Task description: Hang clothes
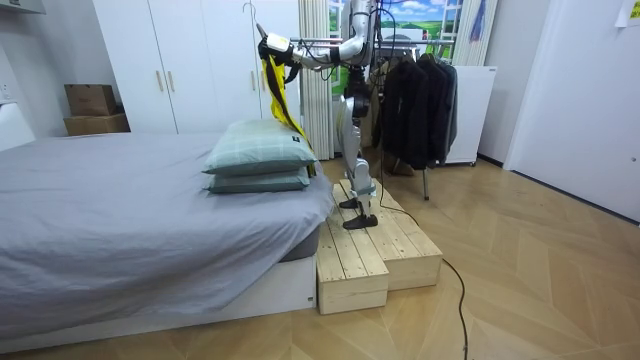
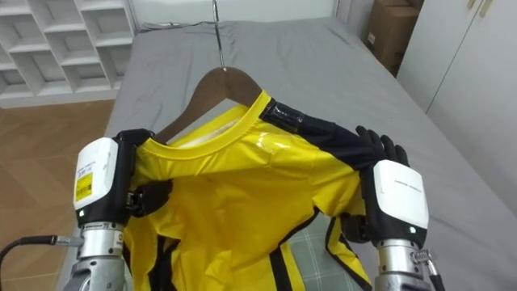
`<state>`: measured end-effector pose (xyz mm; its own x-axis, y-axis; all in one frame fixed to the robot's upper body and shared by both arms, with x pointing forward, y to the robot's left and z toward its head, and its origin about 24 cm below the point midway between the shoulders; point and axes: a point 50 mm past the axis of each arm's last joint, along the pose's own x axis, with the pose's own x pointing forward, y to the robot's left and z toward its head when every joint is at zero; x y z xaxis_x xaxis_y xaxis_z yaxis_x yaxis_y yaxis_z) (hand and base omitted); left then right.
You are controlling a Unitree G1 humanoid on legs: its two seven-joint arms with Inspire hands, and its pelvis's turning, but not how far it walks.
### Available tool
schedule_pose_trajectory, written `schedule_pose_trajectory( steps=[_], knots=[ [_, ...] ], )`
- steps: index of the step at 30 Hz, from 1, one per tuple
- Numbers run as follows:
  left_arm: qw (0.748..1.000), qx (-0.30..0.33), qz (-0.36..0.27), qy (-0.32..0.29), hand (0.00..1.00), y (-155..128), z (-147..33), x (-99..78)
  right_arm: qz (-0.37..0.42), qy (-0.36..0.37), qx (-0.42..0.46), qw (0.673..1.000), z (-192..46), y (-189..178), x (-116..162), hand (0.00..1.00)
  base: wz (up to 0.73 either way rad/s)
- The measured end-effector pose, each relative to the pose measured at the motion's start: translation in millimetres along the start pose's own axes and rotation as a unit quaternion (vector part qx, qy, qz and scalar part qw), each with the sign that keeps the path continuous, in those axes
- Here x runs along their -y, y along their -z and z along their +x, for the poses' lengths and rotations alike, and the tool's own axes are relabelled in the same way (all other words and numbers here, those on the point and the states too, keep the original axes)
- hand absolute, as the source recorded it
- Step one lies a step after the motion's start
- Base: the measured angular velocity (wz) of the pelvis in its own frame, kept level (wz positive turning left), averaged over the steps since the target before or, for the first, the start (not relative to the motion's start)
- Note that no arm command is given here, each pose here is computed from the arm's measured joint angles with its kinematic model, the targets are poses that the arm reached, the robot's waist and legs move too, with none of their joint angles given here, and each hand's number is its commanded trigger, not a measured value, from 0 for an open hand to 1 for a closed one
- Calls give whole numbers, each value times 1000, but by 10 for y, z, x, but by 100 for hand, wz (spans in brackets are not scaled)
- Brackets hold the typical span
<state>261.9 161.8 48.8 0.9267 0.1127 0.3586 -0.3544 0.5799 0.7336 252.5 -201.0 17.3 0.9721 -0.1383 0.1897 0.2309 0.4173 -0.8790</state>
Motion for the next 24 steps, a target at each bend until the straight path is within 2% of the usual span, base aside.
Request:
schedule_pose_trajectory(
  steps=[9,24],
  knots=[
    [1000,6,-7,-8,100,-41,17,-27,-5,22,16,1000,125,-45,92,0,0],
    [999,40,1,-28,100,-169,55,-105,-13,53,8,999,144,15,161,0,2]
  ],
)
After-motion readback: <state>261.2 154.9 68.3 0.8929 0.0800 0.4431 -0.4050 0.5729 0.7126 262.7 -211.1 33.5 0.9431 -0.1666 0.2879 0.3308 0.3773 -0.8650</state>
